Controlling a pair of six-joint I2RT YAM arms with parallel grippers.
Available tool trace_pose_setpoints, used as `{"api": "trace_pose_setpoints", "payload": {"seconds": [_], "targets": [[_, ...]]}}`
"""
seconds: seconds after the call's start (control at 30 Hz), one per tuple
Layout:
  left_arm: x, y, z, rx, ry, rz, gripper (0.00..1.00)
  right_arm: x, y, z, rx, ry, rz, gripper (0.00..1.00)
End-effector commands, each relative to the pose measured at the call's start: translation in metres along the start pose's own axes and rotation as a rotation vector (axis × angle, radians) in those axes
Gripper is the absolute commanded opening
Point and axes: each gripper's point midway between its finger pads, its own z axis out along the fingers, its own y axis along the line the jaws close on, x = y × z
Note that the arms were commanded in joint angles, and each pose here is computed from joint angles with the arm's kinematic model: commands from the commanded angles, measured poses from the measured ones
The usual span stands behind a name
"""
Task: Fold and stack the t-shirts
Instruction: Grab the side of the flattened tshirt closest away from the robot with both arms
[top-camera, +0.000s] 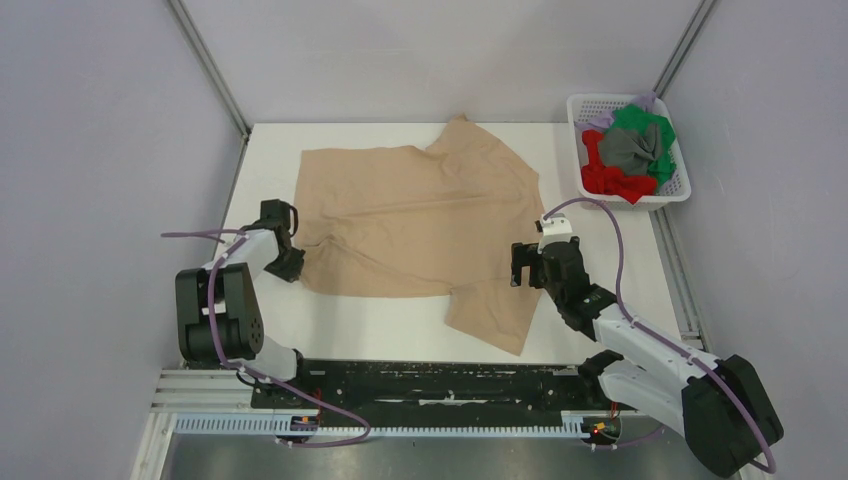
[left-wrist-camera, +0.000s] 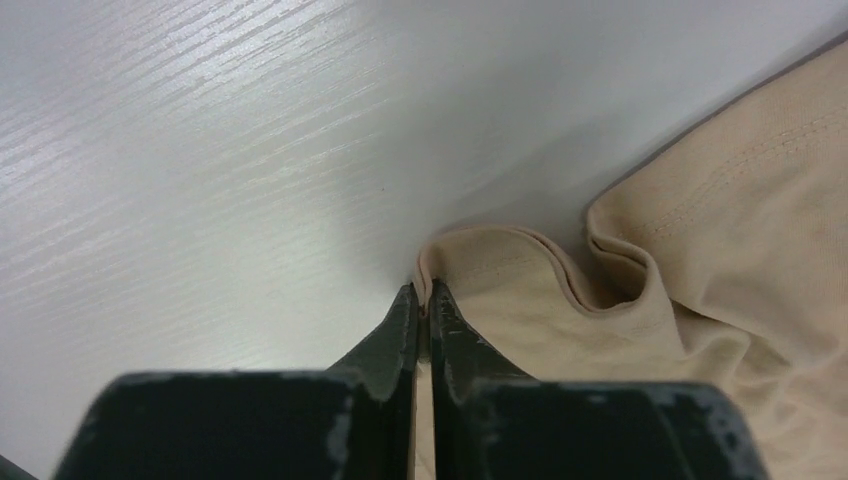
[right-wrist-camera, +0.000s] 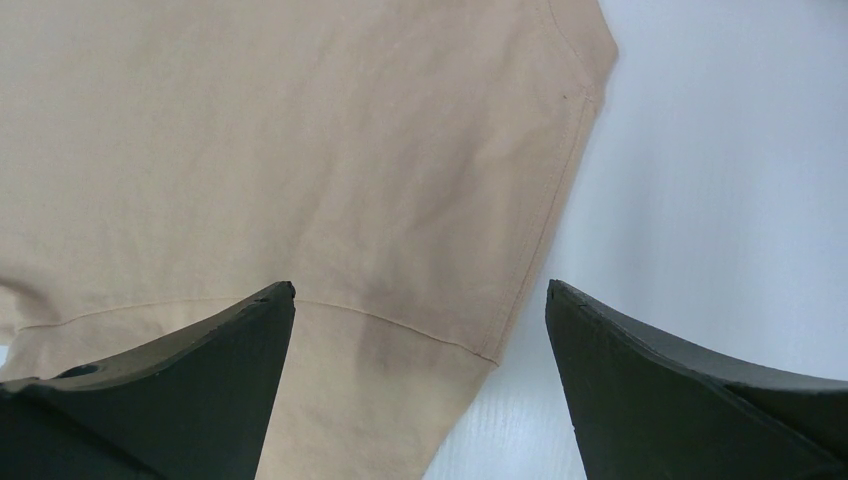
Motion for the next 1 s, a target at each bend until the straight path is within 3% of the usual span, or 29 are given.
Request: {"api": "trace_pose_setpoints", "payload": {"seconds": [0.0, 0.3, 0.5, 0.7, 0.97], "targets": [[0.02, 0.023, 0.016, -0.066, 0.043, -0.017, 0.02, -0.012, -0.002, 0.001, 0.02, -0.032, 0.0, 0.98], [0.008, 0.031, -0.018, -0.008, -0.015, 0.008, 0.02, 0.001, 0.023, -0.013, -0.118, 0.075, -0.071, 0.98], [0.014, 0.032, -0.026, 0.031, 0.01, 0.029, 0.02, 0.042, 0.074, -0.055, -0.356, 0.283, -0.232, 0.93], [0.013, 0.036, -0.03, 0.04, -0.005, 0.032, 0.02, 0.102, 0.088, -0.095, -0.433, 0.508, -0.407, 0.84], [0.013, 0.037, -0.037, 0.075, -0.019, 0.019, 0.02, 0.133, 0.097, -0.092, -0.441, 0.558, -0.434, 0.75]]}}
